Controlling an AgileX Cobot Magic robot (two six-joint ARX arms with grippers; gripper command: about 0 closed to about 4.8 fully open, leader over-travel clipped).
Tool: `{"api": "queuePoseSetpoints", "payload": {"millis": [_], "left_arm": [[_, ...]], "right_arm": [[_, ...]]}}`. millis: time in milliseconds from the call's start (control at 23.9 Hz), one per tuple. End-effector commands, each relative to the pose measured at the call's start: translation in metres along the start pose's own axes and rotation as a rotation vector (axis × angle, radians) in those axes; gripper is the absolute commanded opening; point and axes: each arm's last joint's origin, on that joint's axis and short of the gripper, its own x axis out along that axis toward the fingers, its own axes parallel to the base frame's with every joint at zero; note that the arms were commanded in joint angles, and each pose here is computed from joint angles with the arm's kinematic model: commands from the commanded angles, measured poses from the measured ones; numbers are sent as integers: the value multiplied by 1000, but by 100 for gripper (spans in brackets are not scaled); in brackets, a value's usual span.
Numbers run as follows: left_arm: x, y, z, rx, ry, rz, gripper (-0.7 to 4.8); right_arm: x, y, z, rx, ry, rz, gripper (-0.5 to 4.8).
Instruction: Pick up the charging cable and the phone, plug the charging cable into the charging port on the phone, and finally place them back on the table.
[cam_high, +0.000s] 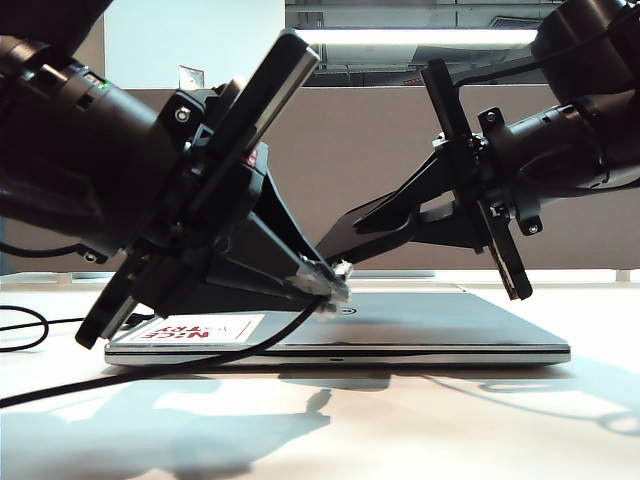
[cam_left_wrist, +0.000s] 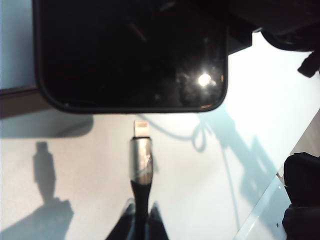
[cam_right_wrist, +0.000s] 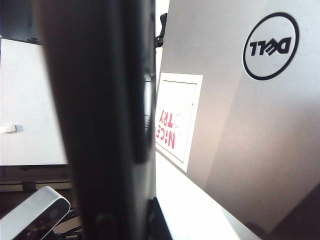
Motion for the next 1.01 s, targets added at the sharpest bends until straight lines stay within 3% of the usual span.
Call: {"api": "queuePoseSetpoints", "payload": {"millis": [42, 1006], "left_arm": [[0, -2, 2, 3, -15, -18, -7], [0, -5, 5, -18, -43, -47, -6]], "right_arm": [[0, 7, 3, -42, -12, 38, -5], [1, 8, 1, -45, 13, 55, -5]]}}
